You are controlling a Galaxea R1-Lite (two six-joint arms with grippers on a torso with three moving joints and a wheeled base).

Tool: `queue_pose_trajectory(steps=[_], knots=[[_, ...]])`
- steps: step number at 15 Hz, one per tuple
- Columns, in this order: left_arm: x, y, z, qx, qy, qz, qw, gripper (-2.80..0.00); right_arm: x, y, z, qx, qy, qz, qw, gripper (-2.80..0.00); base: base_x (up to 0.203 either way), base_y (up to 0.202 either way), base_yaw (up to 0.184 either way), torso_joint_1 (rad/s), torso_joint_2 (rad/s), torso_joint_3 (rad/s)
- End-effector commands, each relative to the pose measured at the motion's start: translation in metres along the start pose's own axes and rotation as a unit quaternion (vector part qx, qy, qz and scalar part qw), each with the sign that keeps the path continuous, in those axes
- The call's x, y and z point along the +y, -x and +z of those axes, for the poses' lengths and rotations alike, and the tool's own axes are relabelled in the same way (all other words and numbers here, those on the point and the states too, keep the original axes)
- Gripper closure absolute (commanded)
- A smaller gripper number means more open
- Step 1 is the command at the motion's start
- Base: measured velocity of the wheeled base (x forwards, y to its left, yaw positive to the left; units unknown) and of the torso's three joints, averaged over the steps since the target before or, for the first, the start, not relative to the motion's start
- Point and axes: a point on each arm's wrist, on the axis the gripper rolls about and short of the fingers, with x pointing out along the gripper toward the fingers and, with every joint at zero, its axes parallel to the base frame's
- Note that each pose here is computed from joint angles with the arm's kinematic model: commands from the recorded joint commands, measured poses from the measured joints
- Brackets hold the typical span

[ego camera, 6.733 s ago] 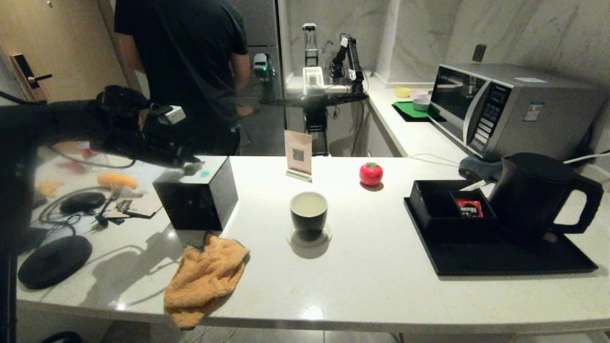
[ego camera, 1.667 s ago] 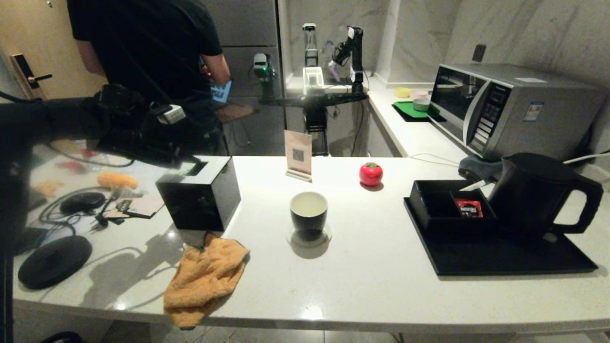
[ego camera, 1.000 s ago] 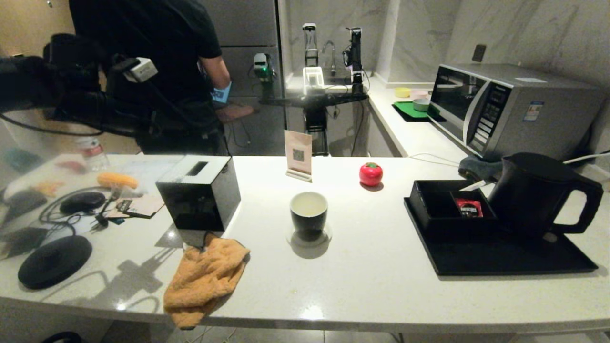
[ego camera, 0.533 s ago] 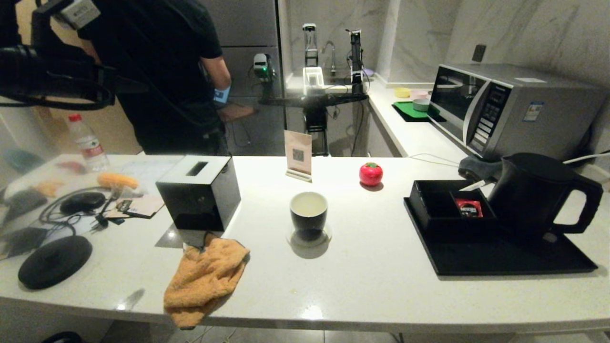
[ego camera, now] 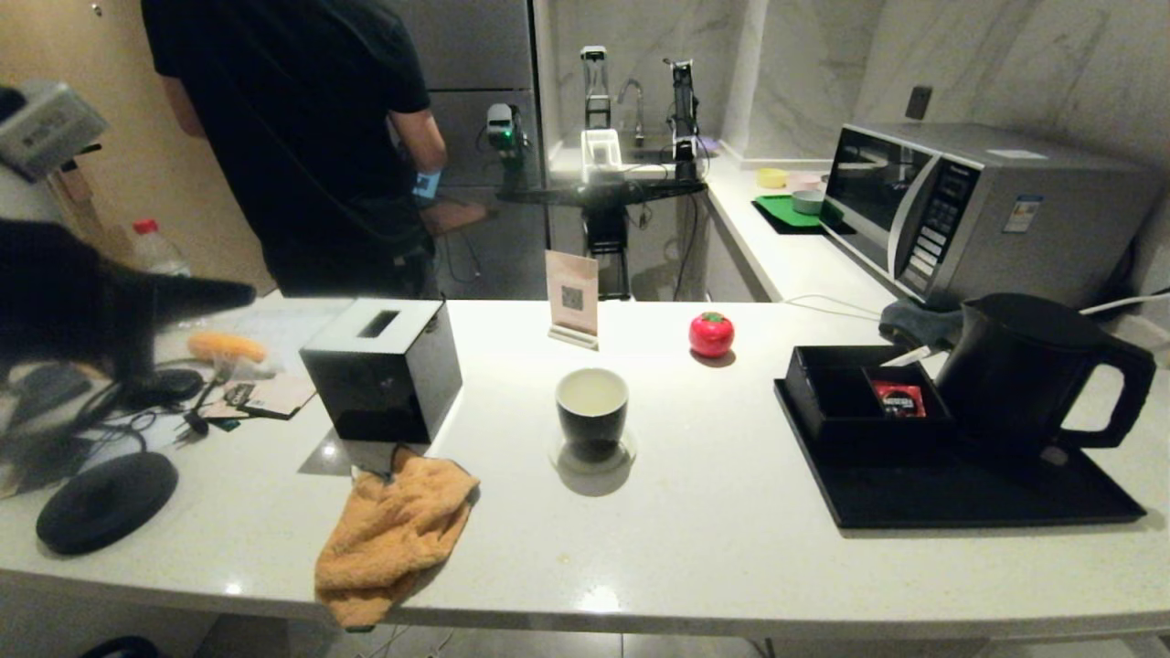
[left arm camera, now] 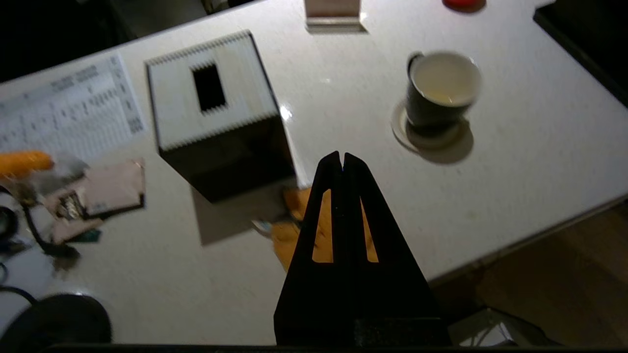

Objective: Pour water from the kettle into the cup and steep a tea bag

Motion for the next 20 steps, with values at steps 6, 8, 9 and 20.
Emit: queue_pose_trajectory(steps=[6,8,9,20], knots=[[-0.059,0.062,-0.184,-0.024,0.033,0.048,0.9980,0.00,0.000,0.000,0.000,0.001,0.000,0.000,1.000,0.00,0.000,0.000,0.000,0.000,0.00,0.000],[-0.068,0.066,-0.232,-0.039,0.043,0.077,0.9953,0.00,0.000,0.000,0.000,0.001,0.000,0.000,1.000,0.00,0.000,0.000,0.000,0.000,0.00,0.000],[-0.070,0.069,-0.244,-0.052,0.045,0.104,0.9922,0.00,0.000,0.000,0.000,0.001,0.000,0.000,1.000,0.00,0.000,0.000,0.000,0.000,0.00,0.000],[-0.081,0.092,-0.269,-0.182,0.081,0.188,0.9618,0.00,0.000,0.000,0.000,0.001,0.000,0.000,1.000,0.00,0.000,0.000,0.000,0.000,0.00,0.000]])
